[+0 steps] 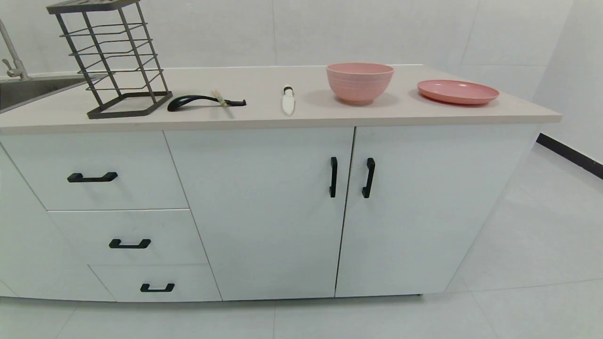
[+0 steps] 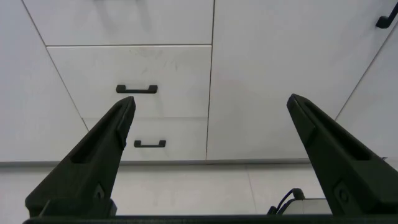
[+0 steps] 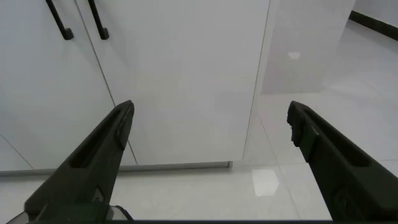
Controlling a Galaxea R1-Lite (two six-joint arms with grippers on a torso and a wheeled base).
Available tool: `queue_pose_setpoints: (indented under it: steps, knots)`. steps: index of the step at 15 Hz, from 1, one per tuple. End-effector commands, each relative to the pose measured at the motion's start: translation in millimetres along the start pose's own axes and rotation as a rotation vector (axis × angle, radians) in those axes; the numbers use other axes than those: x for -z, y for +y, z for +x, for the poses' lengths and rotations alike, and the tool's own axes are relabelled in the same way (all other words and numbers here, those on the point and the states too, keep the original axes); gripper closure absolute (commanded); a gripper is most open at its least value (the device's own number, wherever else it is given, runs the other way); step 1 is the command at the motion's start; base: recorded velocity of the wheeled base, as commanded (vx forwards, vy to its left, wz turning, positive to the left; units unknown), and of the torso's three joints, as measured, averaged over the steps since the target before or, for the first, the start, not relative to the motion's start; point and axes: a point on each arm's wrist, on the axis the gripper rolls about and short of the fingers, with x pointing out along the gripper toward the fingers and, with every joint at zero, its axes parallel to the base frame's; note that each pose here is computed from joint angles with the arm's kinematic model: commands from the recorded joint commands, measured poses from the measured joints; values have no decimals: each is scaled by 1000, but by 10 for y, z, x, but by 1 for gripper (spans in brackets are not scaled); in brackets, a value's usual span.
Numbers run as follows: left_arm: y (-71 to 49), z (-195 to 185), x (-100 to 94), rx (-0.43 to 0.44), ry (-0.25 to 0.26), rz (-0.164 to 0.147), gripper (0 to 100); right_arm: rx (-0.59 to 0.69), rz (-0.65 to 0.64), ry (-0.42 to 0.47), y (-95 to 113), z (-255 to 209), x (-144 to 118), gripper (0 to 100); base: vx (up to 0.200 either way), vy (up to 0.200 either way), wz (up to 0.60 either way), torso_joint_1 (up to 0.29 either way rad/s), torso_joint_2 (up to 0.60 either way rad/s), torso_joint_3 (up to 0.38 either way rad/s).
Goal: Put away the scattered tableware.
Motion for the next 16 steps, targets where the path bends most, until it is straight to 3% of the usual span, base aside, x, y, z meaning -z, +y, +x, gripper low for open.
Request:
queue_pose_setpoints:
  steps: [1, 2, 3, 6, 10, 12, 16]
  knots:
    - [0, 1, -1, 0, 0, 0, 0, 10, 4, -2, -2, 1, -2, 0, 0, 0, 0, 0, 0, 0]
    - [0, 1, 1, 0, 2, 0, 0, 15, 2, -39, -3, -1, -43, 0, 0, 0, 0, 0, 0, 0]
    - [0, 1, -1, 0, 0, 0, 0, 15, -7, -141, 2, -28, -184, 0, 0, 0, 0, 0, 0, 0]
    - [0, 1, -1, 0, 0, 0, 0, -47, -54, -184, 21, -77, -343, 0, 0, 0, 0, 0, 0, 0]
    - [0, 1, -1, 0, 0, 0, 0, -282, -41, 45, 82, 290, -934, 0, 0, 0, 0, 0, 0, 0]
    - [0, 1, 1, 0, 2, 0, 0, -351, -21, 182, 105, 587, -986, 0, 0, 0, 0, 0, 0, 0]
    - [0, 1, 1, 0, 2, 0, 0, -435, -31, 264, 201, 1079, -1042, 0, 0, 0, 0, 0, 0, 0]
